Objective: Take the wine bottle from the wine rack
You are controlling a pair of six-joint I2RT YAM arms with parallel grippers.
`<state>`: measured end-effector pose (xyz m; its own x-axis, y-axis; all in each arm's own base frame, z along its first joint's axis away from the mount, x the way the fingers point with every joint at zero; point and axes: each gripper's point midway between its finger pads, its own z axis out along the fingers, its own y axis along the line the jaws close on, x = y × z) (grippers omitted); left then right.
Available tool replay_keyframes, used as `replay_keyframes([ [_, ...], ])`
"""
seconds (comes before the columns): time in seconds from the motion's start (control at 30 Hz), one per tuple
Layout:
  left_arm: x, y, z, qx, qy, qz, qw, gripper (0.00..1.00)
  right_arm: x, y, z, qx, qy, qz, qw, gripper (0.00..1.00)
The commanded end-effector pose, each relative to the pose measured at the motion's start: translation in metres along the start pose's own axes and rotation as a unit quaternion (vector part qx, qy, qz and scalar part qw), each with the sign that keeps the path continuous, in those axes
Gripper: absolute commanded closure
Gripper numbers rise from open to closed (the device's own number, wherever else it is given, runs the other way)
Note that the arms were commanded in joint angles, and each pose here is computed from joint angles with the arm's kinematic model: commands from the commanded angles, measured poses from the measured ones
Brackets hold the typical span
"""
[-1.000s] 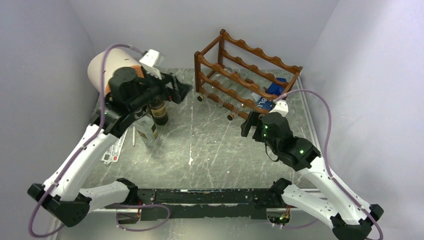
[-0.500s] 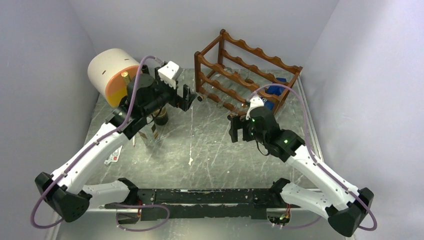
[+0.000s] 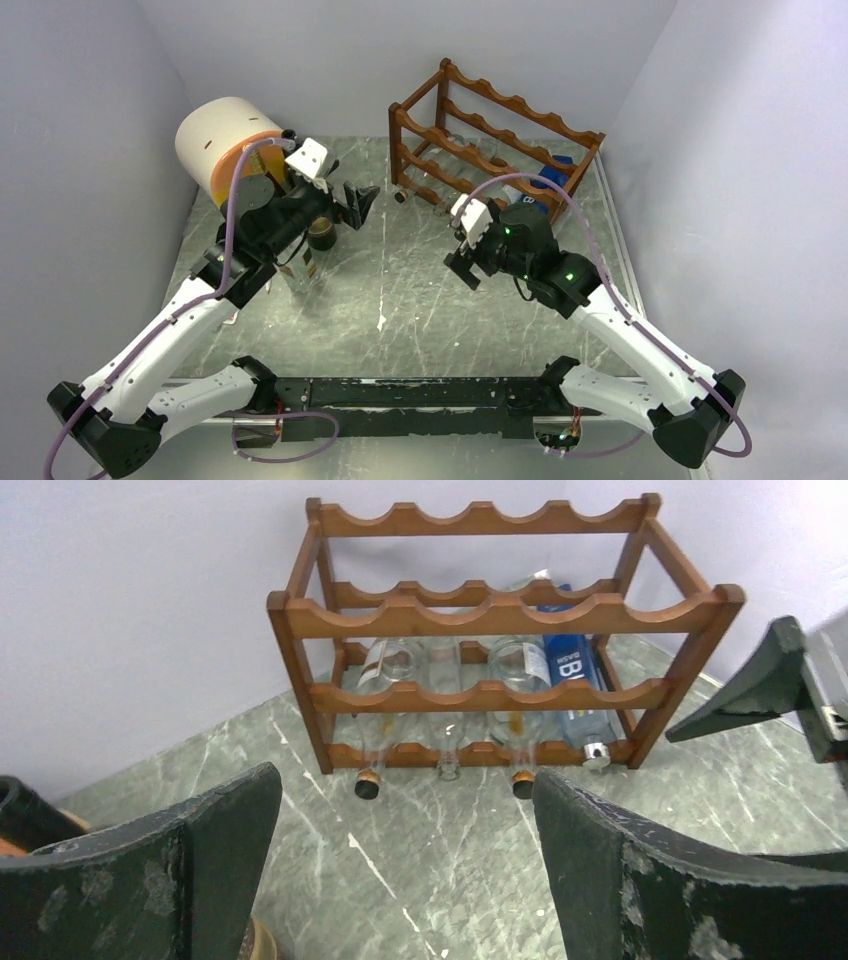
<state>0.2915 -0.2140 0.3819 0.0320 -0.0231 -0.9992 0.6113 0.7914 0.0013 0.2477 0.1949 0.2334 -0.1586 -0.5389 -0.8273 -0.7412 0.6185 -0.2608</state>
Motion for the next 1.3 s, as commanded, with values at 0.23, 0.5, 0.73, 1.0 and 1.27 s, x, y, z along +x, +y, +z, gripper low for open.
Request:
replay_keyframes([
  [0.23,-0.005,0.033,-0.012,-0.09,-0.023,0.004,0.996,0.03,0.006,0.001,0.049,-0.014,-0.059,-0.229,0.971,0.0],
  [0.5,-0.011,0.053,-0.026,-0.146,-0.039,0.003,0.989,0.04,0.016,-0.016,0.099,-0.003,-0.057,-0.42,0.906,0.0],
  [0.73,-0.01,0.054,-0.024,-0.144,-0.034,0.001,0.989,0.07,0.022,-0.034,0.156,-0.047,-0.013,-0.453,0.89,0.05],
  [1.0,-0.009,0.064,-0.027,-0.169,-0.031,0.012,0.985,0.09,0.042,-0.058,0.202,0.016,0.03,-0.47,0.882,0.15],
  [1.27,-0.009,0.068,-0.029,-0.174,-0.032,0.009,0.984,0.12,0.041,-0.078,0.227,0.058,0.067,-0.461,0.883,0.2],
])
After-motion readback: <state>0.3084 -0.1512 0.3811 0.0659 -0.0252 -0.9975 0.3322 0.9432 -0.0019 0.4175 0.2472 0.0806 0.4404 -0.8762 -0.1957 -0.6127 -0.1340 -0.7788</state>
